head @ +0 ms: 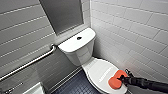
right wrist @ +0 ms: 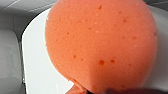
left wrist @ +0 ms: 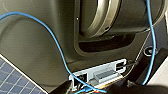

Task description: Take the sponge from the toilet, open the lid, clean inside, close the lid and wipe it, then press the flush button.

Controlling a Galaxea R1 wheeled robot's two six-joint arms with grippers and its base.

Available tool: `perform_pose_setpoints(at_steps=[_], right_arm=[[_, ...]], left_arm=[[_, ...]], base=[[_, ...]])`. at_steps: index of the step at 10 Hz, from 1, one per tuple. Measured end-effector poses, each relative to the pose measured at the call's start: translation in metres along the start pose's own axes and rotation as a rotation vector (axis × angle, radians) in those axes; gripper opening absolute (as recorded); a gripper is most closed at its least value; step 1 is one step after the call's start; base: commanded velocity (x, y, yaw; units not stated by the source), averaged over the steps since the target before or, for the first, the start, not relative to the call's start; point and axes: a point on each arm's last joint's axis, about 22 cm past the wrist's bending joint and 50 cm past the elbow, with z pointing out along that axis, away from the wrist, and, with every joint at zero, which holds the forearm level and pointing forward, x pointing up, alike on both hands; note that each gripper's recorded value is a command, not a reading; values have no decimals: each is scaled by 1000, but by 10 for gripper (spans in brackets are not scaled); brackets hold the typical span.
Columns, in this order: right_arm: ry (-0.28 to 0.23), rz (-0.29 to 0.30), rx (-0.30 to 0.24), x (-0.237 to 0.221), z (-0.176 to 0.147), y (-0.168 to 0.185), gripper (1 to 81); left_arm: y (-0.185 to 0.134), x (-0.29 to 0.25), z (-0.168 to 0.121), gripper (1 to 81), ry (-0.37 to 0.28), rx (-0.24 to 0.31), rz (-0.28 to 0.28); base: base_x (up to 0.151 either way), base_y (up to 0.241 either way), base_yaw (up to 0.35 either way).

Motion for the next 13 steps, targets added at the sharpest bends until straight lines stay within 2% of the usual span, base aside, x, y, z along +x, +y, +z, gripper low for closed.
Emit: perform_pose_setpoints(at_steps=[4,6,7,10,11,13], right_arm=[[11,14,-99,6,-62,68,10],[-20,19,-120,-14,-76,101,10],[-38,16,-119,-25,-79,105,10],[-91,-11,-110,-55,-91,92,10],[-90,-38,-92,-53,-90,70,10],[-17,-129,-28,-14,-89,-13,10]], left_arm=[[1,1,0,811,1,-4,1],[1,2,-3,811,6,-13,3],[2,3,-4,811,9,-18,3],[2,3,-4,811,9,-20,4],[2,3,-4,811,9,-20,3],[2,3,-4,811,10,-20,4]], base=[[0,0,0],[0,0,0],[0,0,0],[0,0,0],[0,0,0],[0,0,0]])
